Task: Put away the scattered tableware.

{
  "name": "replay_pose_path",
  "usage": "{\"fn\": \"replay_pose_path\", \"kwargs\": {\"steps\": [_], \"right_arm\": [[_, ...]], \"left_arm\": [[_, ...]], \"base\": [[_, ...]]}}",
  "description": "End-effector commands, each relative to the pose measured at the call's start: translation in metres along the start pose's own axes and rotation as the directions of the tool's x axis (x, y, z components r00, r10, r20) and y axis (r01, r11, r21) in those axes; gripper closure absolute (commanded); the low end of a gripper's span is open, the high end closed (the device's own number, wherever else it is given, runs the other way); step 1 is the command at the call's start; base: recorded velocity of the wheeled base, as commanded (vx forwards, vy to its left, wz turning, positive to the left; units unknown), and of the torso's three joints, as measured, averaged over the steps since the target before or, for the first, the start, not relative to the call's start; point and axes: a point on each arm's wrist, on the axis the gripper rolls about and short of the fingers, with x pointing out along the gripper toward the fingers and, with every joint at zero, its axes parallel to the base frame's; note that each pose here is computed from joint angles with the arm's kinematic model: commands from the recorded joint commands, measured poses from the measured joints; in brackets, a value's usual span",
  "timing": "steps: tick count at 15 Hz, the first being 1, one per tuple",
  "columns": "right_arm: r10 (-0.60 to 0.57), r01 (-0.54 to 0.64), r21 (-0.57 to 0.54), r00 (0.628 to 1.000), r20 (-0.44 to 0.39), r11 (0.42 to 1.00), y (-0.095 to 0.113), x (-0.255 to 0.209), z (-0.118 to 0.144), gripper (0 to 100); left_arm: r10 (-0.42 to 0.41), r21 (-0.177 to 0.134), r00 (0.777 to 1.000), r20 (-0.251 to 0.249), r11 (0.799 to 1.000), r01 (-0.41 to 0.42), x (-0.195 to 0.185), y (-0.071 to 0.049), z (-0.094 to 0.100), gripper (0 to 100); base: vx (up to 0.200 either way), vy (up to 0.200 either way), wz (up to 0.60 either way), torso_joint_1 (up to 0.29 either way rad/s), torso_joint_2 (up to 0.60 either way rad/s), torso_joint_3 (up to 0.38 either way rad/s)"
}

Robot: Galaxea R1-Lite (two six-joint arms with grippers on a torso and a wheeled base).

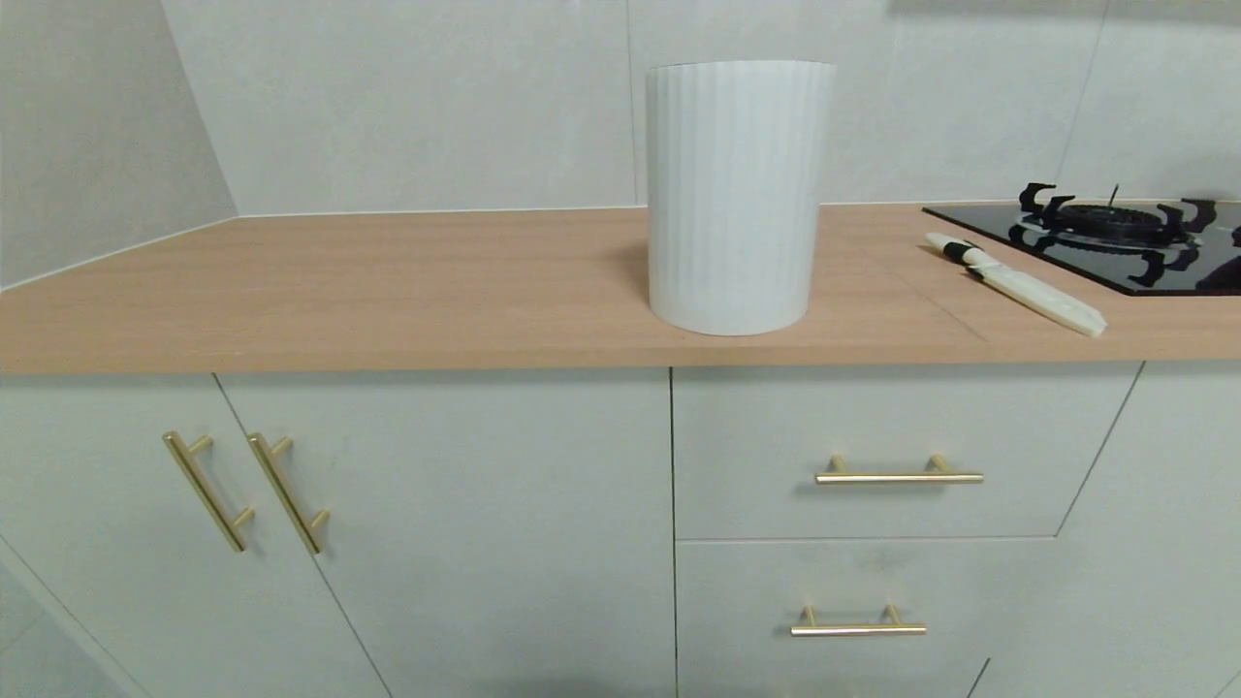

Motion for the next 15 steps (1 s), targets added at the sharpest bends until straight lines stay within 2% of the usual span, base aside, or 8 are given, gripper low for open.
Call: {"fn": "replay_pose_path", "kwargs": {"steps": [1,15], "right_arm": [[0.000,0.000,0.000,1.000,-0.002,1.000,0.0000,0.0001,0.0000,0],[0.002,-0.002,-0.005,1.000,-0.001,1.000,0.0000,0.0001,0.0001,0]], "left_arm": [[0.002,-0.001,1.000,0.000,1.000,-0.002,0.0000,0.0000,0.0000,0],[0.002,-0.001,1.000,0.000,1.000,-0.002,0.0000,0.0000,0.0000,0]], "base": [[0.000,-0.200,0.00,0.002,0.00,0.007],[0.000,0.000,0.00,0.000,0.00,0.000]]}}
